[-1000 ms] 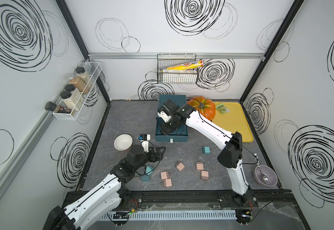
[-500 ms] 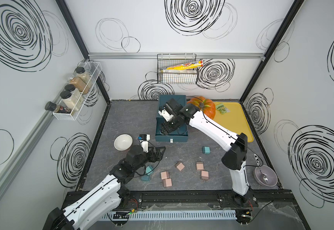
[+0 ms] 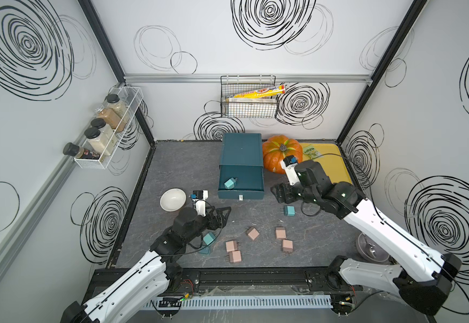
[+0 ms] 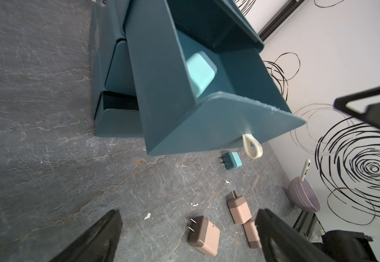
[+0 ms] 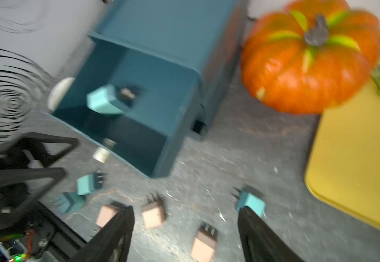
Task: Place the plugs into the drawer by color
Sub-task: Pick up the plug from the center of the board.
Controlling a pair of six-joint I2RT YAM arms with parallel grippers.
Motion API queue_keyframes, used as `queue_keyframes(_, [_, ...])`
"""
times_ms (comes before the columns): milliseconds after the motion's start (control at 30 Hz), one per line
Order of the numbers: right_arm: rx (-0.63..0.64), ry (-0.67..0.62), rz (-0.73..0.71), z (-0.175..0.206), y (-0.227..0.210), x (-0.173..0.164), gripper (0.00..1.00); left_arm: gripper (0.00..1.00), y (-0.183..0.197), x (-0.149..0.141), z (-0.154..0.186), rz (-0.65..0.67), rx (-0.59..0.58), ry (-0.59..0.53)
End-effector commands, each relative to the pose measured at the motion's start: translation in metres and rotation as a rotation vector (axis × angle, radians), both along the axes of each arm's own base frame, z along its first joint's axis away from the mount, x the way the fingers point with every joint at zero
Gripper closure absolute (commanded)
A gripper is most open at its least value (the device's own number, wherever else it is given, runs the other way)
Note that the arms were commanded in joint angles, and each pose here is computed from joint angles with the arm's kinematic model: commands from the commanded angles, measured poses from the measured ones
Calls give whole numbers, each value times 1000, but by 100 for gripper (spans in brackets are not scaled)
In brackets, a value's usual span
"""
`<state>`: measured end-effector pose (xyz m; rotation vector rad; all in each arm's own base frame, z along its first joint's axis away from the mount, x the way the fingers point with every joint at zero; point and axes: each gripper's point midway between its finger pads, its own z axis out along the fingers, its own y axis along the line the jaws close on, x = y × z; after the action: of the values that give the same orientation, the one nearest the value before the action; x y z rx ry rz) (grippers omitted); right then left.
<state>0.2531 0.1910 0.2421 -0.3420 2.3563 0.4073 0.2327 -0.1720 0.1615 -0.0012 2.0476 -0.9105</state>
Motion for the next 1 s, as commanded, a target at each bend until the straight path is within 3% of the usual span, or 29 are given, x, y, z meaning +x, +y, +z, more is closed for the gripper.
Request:
queue_keyframes(0, [3, 13, -153, -47, -31, 9, 19, 1, -1, 0, 2, -11, -10, -23])
queue_keyframes(200, [-50, 114, -259, -128, -57, 20, 20, 1, -2, -2, -1, -26, -13, -15])
queue_keyframes(300, [-91, 132, -288, -149, -63, 28, 21, 1, -2, -4, -2, -29, -17, -17])
queue_keyframes(700, [-156, 273, -256, -209, -66, 38, 26, 1, -3, -4, -3, -31, -19, -15])
queue_keyframes(967, [-120, 280, -226, -214, -58, 39, 42, 1, -5, -4, -3, -38, -20, -9])
